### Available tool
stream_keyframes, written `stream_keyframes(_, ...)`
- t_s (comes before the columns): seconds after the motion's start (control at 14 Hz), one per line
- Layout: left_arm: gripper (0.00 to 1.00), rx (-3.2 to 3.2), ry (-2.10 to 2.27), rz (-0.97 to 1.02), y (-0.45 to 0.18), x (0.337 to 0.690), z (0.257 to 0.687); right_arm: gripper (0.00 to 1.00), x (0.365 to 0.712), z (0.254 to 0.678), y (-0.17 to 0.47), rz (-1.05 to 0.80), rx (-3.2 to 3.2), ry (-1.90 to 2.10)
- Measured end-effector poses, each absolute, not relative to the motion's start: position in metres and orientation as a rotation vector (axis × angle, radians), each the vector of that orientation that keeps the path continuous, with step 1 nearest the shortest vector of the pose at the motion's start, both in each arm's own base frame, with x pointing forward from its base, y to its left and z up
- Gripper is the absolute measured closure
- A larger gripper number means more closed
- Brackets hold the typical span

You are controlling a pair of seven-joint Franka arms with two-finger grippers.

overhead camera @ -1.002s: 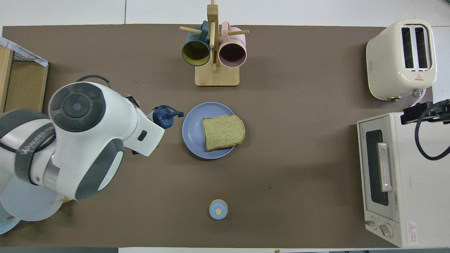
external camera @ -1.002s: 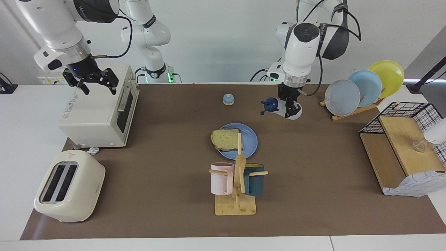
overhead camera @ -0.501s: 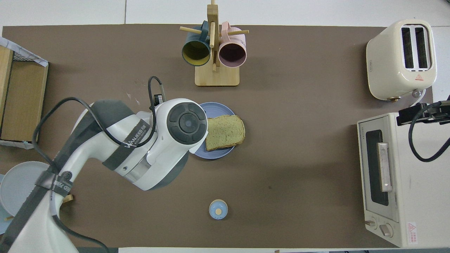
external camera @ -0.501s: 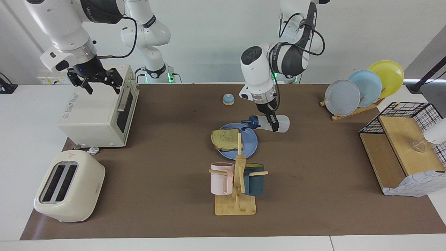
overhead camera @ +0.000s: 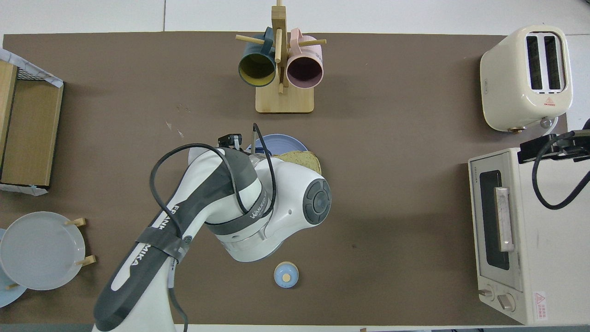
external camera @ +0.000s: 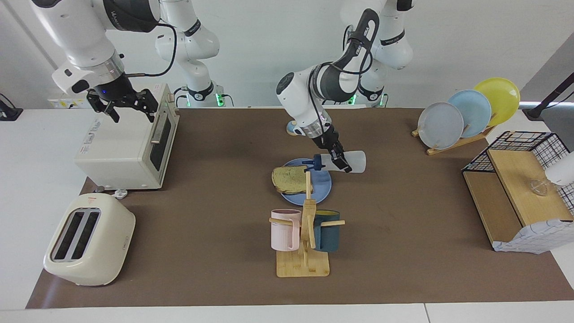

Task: Put bread on plate and add seasoning
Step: 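Move the open bottle over the plate with the left gripper, then tilt and shake the bottle over the bread with the left gripper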

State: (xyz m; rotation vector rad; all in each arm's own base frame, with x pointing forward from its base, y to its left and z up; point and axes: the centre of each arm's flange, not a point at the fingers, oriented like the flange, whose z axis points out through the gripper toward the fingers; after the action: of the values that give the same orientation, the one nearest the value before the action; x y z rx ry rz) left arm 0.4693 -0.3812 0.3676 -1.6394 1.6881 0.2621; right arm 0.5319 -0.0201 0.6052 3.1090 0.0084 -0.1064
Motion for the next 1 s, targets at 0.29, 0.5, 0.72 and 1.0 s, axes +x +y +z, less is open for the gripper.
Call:
stream_keyframes(0.29,0.53,-1.507,1.599,0.310,-0.381,0.477,0.353,0.00,0.532,0.606,-0.026,-0.104,3.109,-0.010)
stream_keyframes(0.5,0.53,-1.466,1.565,0.322,-0.376,0.482,0.351,0.00,0.532,0.606,-0.035,-0.102,3.108,-0.036)
stream_keyframes(0.72,0.53,-1.415,1.534,0.312,-0.370,0.491,0.356,0.00,0.532,0.606,-0.035,-0.102,3.108,-0.036)
stream_keyframes(1.0,0.53,-1.370,1.462,0.283,-0.352,0.517,0.375,0.00,0.531,0.606,-0.038,-0.102,3.108,-0.045)
